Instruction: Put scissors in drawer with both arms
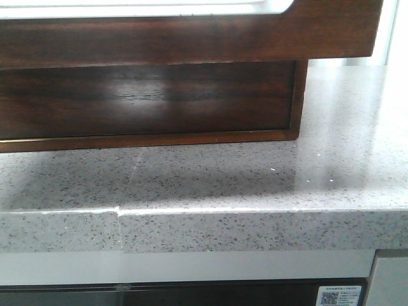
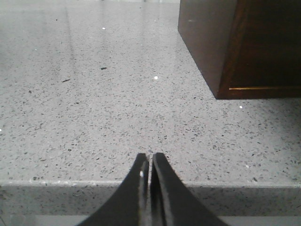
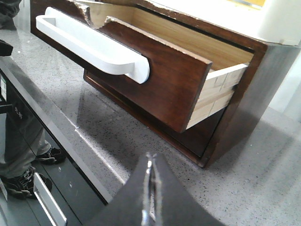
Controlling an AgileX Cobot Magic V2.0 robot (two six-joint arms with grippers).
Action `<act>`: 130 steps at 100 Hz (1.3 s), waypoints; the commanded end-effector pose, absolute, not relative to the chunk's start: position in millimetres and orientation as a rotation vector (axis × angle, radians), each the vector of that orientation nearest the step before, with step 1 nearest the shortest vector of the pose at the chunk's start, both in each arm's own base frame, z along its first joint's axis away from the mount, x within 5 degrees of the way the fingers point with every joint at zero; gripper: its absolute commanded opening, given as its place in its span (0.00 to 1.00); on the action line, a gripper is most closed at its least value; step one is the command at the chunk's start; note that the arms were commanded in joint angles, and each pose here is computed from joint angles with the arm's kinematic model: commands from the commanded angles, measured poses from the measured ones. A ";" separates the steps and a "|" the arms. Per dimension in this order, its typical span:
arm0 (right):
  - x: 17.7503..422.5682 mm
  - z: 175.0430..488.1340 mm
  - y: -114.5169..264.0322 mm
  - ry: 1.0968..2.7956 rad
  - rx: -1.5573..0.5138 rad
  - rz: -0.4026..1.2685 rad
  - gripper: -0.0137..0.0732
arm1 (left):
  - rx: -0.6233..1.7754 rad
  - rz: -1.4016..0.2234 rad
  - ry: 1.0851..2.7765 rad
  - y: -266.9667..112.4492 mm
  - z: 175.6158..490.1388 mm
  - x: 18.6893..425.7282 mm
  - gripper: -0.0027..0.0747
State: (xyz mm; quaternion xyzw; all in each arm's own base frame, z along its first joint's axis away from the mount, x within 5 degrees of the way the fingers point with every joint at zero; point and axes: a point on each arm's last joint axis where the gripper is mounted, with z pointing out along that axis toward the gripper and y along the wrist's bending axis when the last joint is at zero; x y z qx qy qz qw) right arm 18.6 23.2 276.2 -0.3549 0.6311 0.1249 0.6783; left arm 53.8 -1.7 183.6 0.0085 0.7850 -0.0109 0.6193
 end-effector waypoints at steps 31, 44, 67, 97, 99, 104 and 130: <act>24.9 303.7 15.9 1.085 -0.619 0.075 0.09 | 0.013 -0.028 1.723 -1.7 185.1 53.7 0.01; 26.8 302.1 13.5 0.916 -0.473 -0.009 0.09 | 0.013 -0.028 1.723 -1.7 185.1 53.7 0.01; 29.3 291.6 11.4 0.903 -0.225 0.116 0.09 | 0.013 -0.028 1.723 -1.7 185.1 53.7 0.01; 45.8 262.3 2.4 1.265 -0.073 -0.043 0.09 | 0.013 -0.028 1.723 -1.7 185.1 53.7 0.01; 46.6 259.5 1.9 1.280 -0.068 -0.050 0.09 | 0.013 -0.028 1.723 -1.7 185.1 53.7 0.01; 48.5 253.0 0.6 1.303 -0.051 -0.072 0.09 | 0.013 -0.028 1.723 -1.7 185.1 53.7 0.01; 55.7 216.3 -3.5 1.350 0.048 -0.068 0.09 | 0.013 -0.028 1.723 -1.7 185.1 53.7 0.01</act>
